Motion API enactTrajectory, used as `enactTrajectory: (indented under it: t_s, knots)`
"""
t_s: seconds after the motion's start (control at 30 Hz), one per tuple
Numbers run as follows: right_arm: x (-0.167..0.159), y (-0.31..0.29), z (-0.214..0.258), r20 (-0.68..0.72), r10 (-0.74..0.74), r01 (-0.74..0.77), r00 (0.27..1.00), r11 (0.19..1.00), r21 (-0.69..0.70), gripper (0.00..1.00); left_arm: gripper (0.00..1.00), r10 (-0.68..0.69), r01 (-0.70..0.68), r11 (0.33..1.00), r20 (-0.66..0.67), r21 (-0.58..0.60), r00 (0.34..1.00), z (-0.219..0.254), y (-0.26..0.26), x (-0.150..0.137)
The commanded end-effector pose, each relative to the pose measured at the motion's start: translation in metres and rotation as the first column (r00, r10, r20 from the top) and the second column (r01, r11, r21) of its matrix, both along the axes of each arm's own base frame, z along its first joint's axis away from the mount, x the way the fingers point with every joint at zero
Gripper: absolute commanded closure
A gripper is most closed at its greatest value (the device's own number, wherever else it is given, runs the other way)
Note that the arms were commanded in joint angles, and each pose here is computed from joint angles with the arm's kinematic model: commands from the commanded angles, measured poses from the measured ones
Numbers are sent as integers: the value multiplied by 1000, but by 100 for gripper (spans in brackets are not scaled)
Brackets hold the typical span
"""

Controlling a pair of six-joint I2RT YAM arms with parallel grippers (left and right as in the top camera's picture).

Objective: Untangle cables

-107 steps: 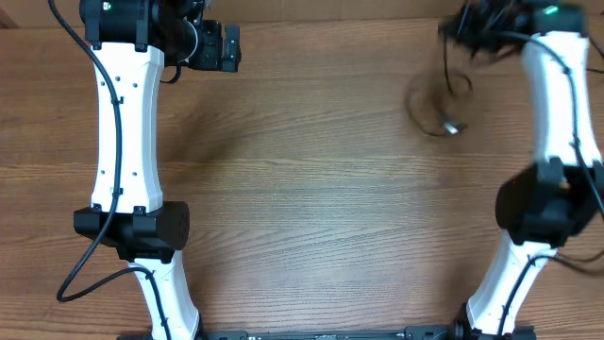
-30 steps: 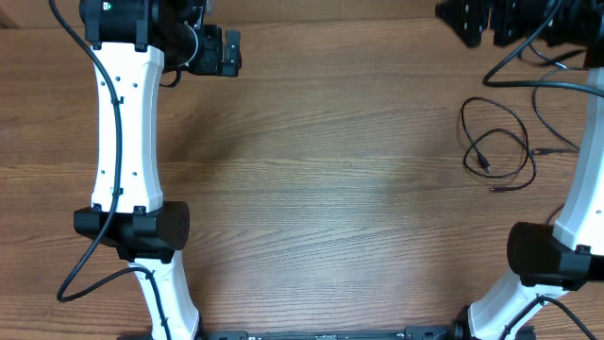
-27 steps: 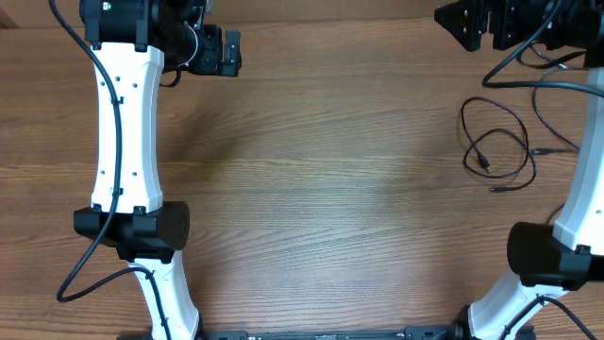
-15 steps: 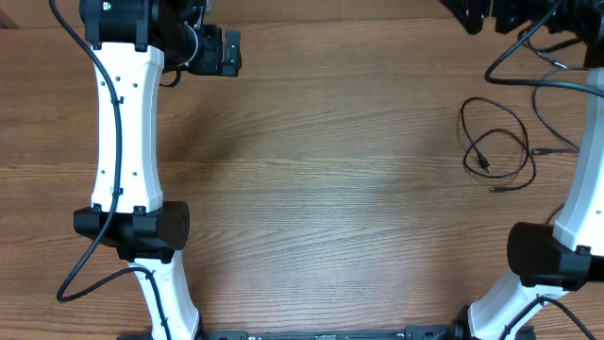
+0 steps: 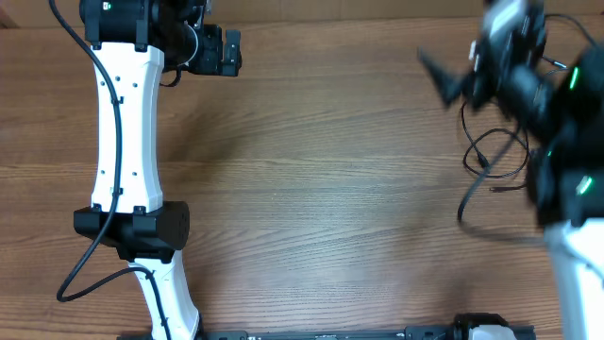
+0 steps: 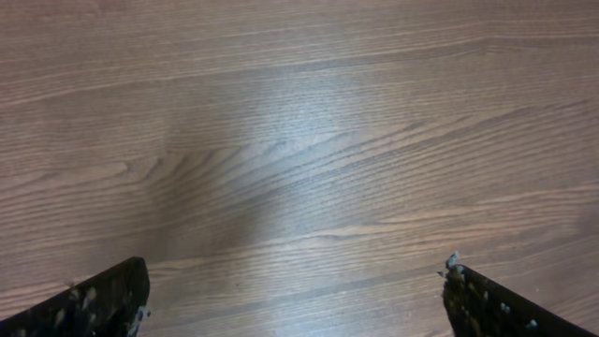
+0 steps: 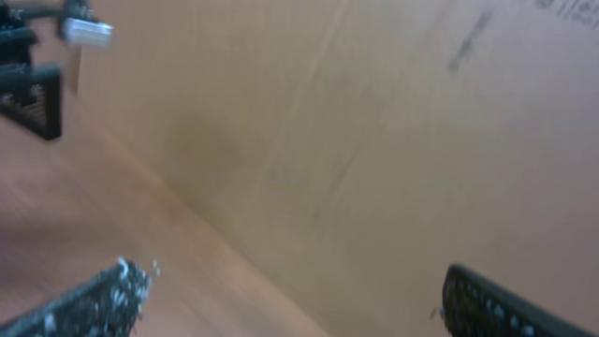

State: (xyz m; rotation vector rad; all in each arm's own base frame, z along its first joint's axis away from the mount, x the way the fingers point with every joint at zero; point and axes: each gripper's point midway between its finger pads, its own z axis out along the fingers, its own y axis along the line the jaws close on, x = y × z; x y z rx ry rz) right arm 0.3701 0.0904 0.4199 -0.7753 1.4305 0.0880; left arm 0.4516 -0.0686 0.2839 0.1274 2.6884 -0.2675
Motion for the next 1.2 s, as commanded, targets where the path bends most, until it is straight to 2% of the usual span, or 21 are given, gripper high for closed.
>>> enactTrajectory:
  t_s: [0.0, 0.23, 0.43, 0.57, 0.73, 0.93, 1.17]
  knots:
    - [-23, -4, -66, 16, -23, 23, 1000, 1000, -21, 0, 0, -1, 2, 1000, 43, -15, 999, 17, -4, -4]
    - [-92, -23, -143, 258, -146, 149, 955, 989, 9, 0, 0, -1, 1, 1000, 43, -16, 999, 17, -4, -4]
    - [-121, -32, -181, 300, -205, 190, 932, 979, 80, 0, 0, -1, 2, 1000, 43, -15, 999, 17, -4, -4]
    - [-119, -45, -187, 172, -280, 236, 944, 941, 242, 0, 0, -1, 1, 1000, 43, -16, 999, 17, -4, -4]
    - [-112, -65, -219, -88, -366, 368, 927, 832, 416, 0, 0, -1, 2, 1000, 43, -15, 999, 17, -4, -4]
    - [-113, -77, -255, -230, -426, 484, 875, 794, 368, 0, 0, -1, 2, 1000, 43, -15, 999, 17, -4, -4]
    - [-117, -76, -289, -360, -416, 529, 835, 788, 315, 0, 0, -1, 2, 1000, 43, -15, 999, 17, -4, -4]
